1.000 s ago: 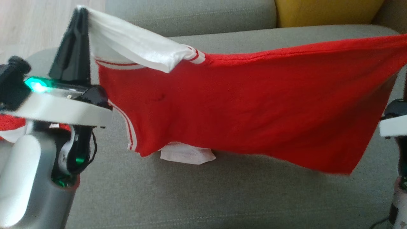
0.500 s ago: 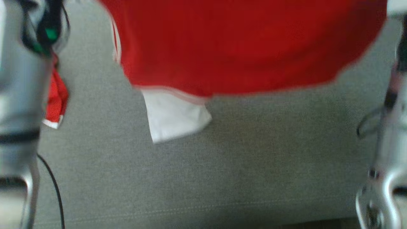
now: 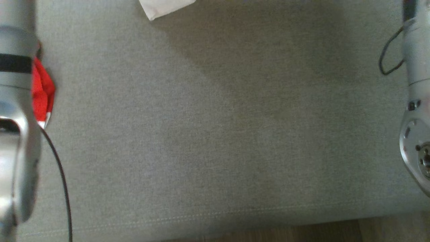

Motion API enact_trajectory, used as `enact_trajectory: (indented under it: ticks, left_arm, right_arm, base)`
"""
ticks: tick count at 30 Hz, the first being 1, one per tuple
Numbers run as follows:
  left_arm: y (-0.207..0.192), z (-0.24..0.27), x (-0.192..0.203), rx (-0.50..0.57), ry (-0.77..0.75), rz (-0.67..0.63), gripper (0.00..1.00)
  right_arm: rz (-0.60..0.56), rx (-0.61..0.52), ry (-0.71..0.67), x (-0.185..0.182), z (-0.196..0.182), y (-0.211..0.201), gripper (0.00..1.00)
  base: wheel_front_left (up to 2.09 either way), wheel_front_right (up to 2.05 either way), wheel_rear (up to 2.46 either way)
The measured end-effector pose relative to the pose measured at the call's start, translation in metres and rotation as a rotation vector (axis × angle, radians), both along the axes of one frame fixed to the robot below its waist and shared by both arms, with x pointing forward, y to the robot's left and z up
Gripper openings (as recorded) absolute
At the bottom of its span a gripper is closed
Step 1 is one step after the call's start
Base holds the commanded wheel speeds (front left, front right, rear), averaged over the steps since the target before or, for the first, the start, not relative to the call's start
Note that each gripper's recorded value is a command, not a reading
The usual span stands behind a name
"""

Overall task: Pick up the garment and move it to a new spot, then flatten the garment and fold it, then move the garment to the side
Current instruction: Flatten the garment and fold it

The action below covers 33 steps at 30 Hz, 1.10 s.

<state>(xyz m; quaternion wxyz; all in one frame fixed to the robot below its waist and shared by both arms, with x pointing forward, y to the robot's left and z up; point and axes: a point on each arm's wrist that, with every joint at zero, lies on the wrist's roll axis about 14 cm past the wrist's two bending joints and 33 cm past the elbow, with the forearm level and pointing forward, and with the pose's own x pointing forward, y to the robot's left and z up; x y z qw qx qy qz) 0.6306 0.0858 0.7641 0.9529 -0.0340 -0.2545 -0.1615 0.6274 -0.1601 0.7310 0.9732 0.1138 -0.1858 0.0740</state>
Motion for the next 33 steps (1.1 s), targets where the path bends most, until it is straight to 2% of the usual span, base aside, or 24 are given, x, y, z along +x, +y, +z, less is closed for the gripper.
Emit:
enact_trajectory:
  ticks: [5,9,13,16,20,26,33]
  left_arm:
    - [-0.006,-0.113,0.021,0.036,0.277,0.001,0.0]
    - [-0.004,-0.214,0.017,0.067,0.521,0.009,0.0]
    - [-0.002,-0.269,0.011,0.047,0.657,0.008,0.0]
    - [0.003,-0.297,0.001,0.005,0.726,0.02,0.0]
    - [0.012,-0.323,-0.026,-0.042,0.782,0.033,0.0]
    - [0.027,-0.328,-0.074,-0.114,0.759,0.04,0.0]
    - [0.036,-0.32,-0.157,-0.132,0.704,0.038,0.0]
  right_arm:
    - [0.018,-0.06,0.273,0.022,-0.101,0.012,0.0]
    - [0.038,-0.098,0.421,0.026,-0.161,0.019,0.0]
    - [0.059,-0.112,0.53,0.021,-0.216,0.024,0.0]
    - [0.07,-0.092,0.595,0.006,-0.254,0.026,0.0]
    - [0.077,-0.025,0.636,-0.022,-0.283,0.028,0.0]
    - [0.075,0.041,0.667,-0.073,-0.306,0.02,0.0]
    - [0.038,0.144,0.696,-0.152,-0.319,-0.008,0.0]
  base:
    - [0.0,0.0,0.0]
    - [0.0,0.0,0.0]
    - [0.0,0.0,0.0]
    - [0.0,0.0,0.0]
    - [0.0,0.0,0.0]
    - [0.0,0.0,0.0]
    - [0.0,0.0,0.0]
